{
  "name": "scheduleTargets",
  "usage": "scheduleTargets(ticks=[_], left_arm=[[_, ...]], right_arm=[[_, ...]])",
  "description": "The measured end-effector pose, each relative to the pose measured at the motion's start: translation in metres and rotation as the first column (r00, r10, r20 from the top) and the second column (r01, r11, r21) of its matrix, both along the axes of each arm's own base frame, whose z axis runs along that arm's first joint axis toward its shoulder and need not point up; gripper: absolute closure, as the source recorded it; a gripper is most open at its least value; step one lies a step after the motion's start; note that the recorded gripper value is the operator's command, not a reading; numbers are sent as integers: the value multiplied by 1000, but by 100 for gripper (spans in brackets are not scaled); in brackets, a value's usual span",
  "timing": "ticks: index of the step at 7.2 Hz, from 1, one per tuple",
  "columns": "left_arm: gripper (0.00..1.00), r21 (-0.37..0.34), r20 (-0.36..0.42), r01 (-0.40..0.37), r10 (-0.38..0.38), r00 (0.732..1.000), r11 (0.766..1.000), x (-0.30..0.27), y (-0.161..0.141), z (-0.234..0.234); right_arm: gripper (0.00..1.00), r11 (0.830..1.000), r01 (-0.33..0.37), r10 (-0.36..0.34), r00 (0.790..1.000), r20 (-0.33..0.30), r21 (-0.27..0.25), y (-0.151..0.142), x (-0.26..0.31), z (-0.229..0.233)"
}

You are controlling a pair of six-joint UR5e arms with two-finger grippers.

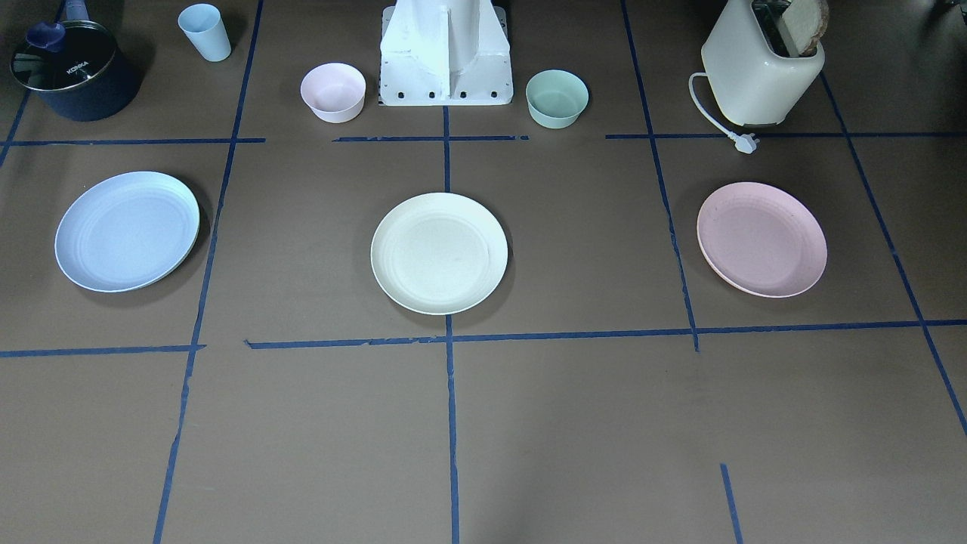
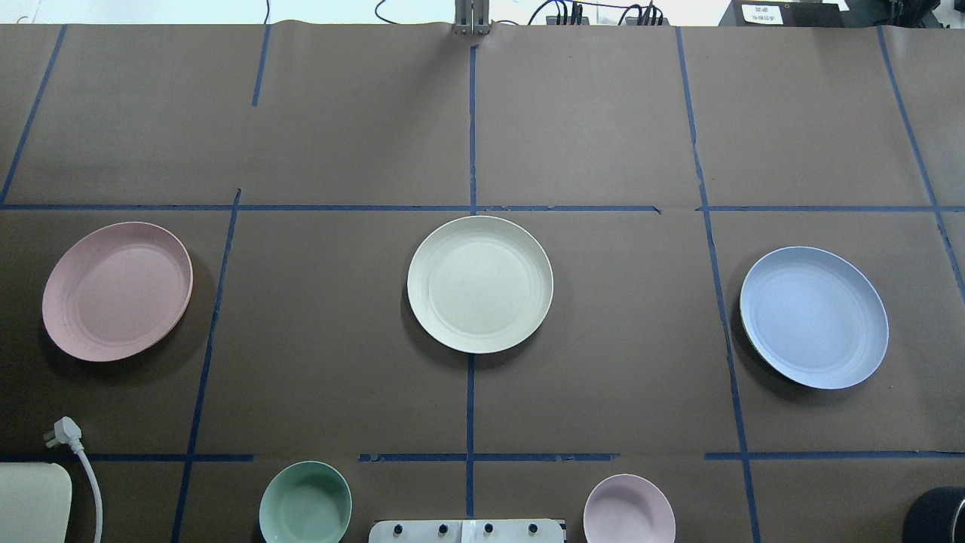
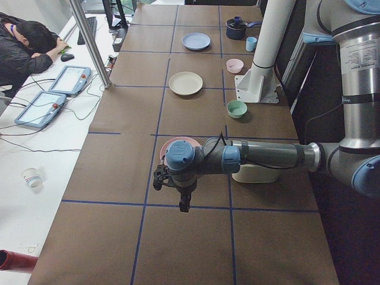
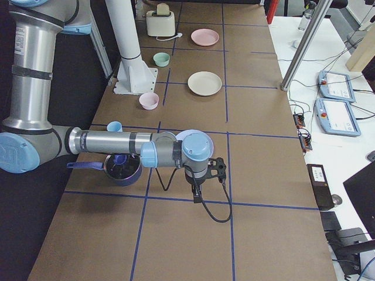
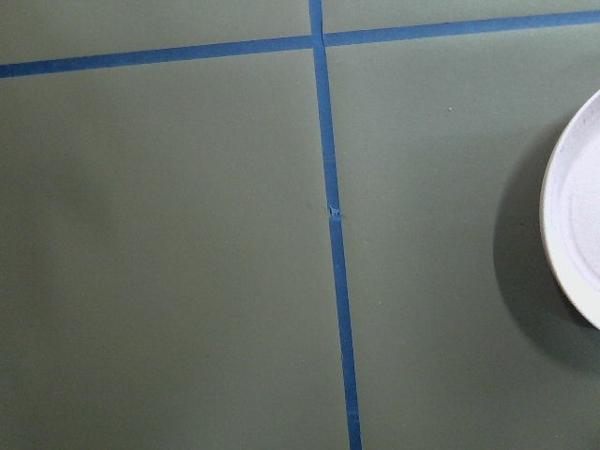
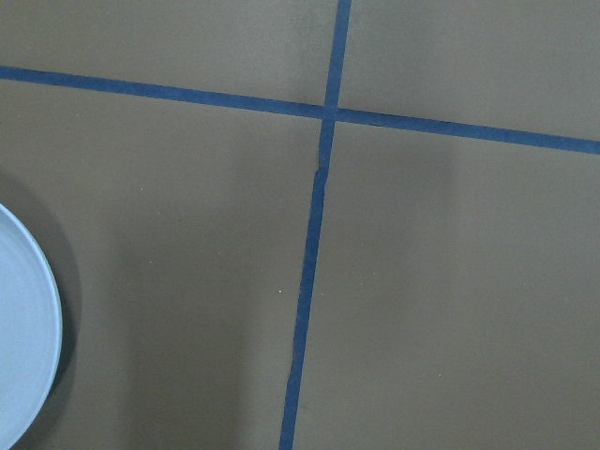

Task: Stack three plates with pink and blue

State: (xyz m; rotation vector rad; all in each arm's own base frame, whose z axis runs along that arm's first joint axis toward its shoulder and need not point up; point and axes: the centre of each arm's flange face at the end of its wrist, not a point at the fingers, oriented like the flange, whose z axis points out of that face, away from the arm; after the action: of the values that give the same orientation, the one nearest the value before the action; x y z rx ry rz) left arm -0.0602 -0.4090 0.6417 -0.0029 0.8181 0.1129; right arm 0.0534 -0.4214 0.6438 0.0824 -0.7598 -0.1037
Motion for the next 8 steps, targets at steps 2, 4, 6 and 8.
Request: scheduleTargets(ticks=[2, 4, 6, 8], left_arm=[[0, 1, -1, -1, 1, 1000, 1000, 0, 0, -1], [0, 8, -5, 1, -1, 1000, 1000, 1, -2, -5], [0, 112, -10, 4, -3, 1000, 994, 2, -28, -28], [0, 202, -14, 2, 1, 1000, 979, 3, -48, -46]], right_arm=[[0, 1000, 9, -9, 1000, 7, 11, -1, -4, -2], [0, 1000, 20, -20, 1000, 12, 15, -1, -9, -3], [0, 1000, 27, -27, 1000, 11, 16, -2, -12, -3], [0, 999, 28, -28, 1000, 9, 15, -2, -12, -3]])
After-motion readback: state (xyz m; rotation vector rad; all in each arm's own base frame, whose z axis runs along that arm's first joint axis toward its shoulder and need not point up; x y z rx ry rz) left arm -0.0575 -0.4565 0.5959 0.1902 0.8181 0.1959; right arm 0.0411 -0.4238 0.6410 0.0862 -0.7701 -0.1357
